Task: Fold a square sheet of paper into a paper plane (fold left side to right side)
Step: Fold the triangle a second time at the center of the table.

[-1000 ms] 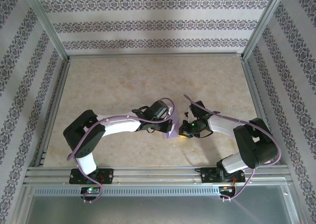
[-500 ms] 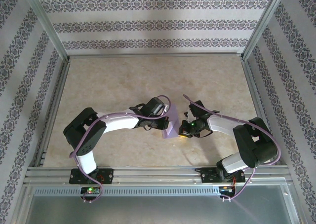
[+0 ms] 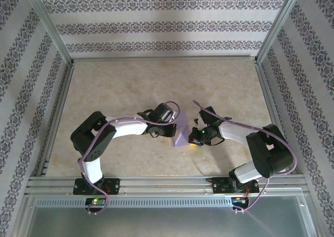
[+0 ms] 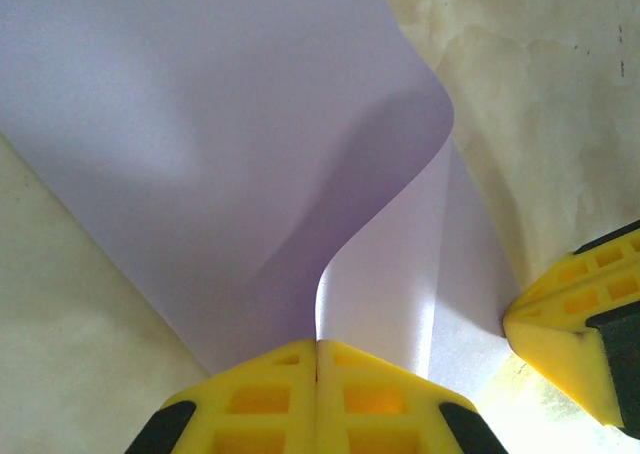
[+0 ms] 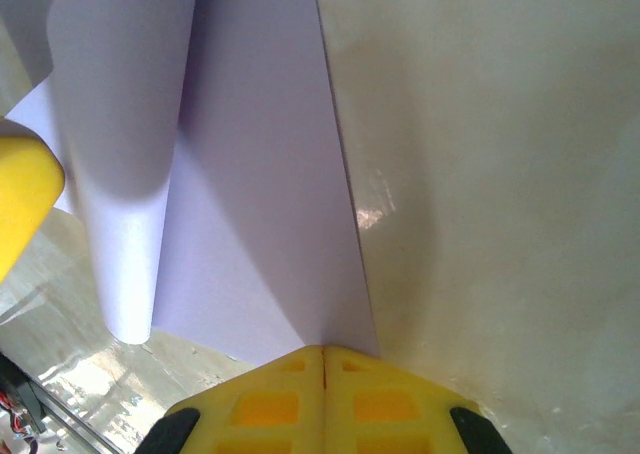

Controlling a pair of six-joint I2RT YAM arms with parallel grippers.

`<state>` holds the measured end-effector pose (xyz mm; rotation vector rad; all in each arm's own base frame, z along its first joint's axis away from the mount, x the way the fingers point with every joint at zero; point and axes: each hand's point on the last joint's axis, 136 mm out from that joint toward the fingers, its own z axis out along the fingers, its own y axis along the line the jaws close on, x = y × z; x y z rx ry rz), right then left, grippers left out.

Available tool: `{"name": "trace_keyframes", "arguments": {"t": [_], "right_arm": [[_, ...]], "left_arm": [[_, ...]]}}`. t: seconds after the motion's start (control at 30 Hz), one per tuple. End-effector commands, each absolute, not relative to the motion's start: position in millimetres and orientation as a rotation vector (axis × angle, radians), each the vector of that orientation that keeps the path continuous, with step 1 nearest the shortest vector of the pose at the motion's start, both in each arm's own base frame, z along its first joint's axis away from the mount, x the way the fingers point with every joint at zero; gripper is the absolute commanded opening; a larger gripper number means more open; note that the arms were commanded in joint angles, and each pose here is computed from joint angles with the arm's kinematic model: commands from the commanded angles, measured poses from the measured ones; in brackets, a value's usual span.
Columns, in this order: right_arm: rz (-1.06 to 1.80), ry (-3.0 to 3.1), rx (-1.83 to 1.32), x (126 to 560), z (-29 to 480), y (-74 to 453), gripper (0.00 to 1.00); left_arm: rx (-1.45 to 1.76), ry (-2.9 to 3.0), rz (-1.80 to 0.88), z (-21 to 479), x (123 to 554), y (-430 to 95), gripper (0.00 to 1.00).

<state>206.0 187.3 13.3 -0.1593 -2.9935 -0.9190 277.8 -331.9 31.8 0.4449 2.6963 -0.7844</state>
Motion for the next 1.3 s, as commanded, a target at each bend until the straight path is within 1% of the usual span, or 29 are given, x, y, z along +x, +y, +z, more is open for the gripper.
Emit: {"name": "trace_keyframes", "arguments": {"t": [0.0, 0.77, 1.27], "right_arm": [[-0.803, -2.987, -0.16, 192.6, 1.5, 177.7, 0.0], [-0.787, -2.983, -0.164, 190.3, -1.7, 175.8, 0.0], [-0.794, -2.989, -0.159, 193.1, 1.1, 177.1, 0.0]], "left_arm": [[0.458, 2.707, -0.743, 21.3, 281.4, -323.9, 0.0], [0.441, 2.682, -0.683, 24.9, 296.1, -315.9, 0.0], [0.453, 2.72, -0.656, 11.2, 290.6, -310.9, 0.0]]}}
